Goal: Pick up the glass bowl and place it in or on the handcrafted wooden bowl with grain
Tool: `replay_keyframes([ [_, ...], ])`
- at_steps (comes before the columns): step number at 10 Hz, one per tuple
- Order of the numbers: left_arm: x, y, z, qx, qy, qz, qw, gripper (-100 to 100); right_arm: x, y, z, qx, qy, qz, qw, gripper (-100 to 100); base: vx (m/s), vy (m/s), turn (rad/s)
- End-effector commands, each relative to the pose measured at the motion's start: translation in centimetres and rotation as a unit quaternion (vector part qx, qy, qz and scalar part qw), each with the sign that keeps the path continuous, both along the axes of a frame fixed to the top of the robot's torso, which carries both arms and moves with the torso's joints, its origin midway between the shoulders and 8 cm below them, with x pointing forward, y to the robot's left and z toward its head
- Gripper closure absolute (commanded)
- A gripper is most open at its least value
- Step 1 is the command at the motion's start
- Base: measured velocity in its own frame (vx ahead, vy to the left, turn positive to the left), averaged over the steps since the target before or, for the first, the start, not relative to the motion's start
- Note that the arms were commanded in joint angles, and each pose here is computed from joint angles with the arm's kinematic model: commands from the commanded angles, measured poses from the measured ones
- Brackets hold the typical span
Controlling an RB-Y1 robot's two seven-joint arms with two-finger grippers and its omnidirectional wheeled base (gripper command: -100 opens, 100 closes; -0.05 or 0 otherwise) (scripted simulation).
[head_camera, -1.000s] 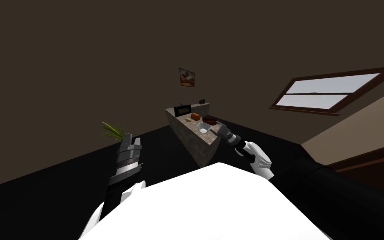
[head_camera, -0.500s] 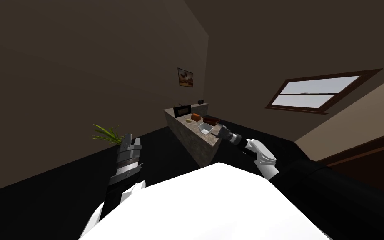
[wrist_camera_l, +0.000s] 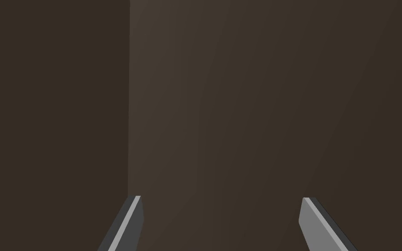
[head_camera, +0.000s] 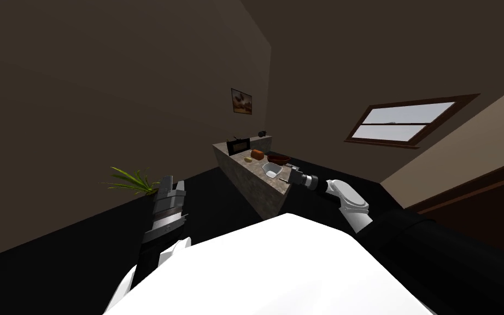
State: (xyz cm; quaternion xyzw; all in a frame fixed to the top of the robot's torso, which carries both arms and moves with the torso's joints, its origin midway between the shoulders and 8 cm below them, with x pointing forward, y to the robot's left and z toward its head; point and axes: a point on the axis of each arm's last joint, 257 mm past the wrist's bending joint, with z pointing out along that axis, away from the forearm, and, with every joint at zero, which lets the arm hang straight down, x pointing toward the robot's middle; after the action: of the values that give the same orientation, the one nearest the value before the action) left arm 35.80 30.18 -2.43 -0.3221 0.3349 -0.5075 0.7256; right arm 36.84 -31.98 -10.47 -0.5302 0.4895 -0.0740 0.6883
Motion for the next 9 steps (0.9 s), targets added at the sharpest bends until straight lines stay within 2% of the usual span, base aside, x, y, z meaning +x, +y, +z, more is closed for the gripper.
replay_keyframes([
  [1, 0.0, 0.0, 0.0, 0.0, 0.0, 0.0, 1.0, 0, -0.2, -1.1, -1.2, -0.059, 0.006, 0.007, 0.9982, -100, 0.096, 0.072, -0.069],
  [2, 0.0, 0.0, 0.0, 0.0, 0.0, 0.0, 1.0, 0, -0.1, -1.4, -1.8, -0.072, 0.011, 0.003, 0.9973, -100, 0.088, 0.062, -0.046],
  [3, 0.0, 0.0, 0.0, 0.0, 0.0, 0.0, 1.0, 0, -0.3, -2.4, -2.6, -0.117, 0.016, 0.012, 0.993, -100, 0.099, 0.069, -0.088],
  [4, 0.0, 0.0, 0.0, 0.0, 0.0, 0.0, 1.0, 0, -0.3, -2.6, -3.2, -0.129, 0.021, 0.009, 0.9914, -100, 0.088, 0.052, -0.049],
  [5, 0.0, 0.0, 0.0, 0.0, 0.0, 0.0, 1.0, 0, -0.6, -3.7, -3.9, -0.171, 0.027, 0.018, 0.9847, -100, 0.108, 0.061, -0.066],
  [6, 0.0, 0.0, 0.0, 0.0, 0.0, 0.0, 1.0, 0, -0.5, -4.0, -4.4, -0.183, 0.032, 0.015, 0.9825, -100, 0.099, 0.058, -0.04],
  [7, 0.0, 0.0, 0.0, 0.0, 0.0, 0.0, 1.0, 0, -0.9, -5.2, -5.2, -0.225, 0.04, 0.025, 0.9733, -100, 0.134, 0.071, -0.066],
  [8, 0.0, 0.0, 0.0, 0.0, 0.0, 0.0, 1.0, 0, -0.9, -5.5, -5.6, -0.234, 0.044, 0.023, 0.9711, -100, 0.109, 0.053, -0.041],
  [9, 0.0, 0.0, 0.0, 0.0, 0.0, 0.0, 1.0, 0, -1.3, -6.8, -6.3, -0.274, 0.054, 0.034, 0.9596, -100, 0.122, 0.043, -0.082],
])
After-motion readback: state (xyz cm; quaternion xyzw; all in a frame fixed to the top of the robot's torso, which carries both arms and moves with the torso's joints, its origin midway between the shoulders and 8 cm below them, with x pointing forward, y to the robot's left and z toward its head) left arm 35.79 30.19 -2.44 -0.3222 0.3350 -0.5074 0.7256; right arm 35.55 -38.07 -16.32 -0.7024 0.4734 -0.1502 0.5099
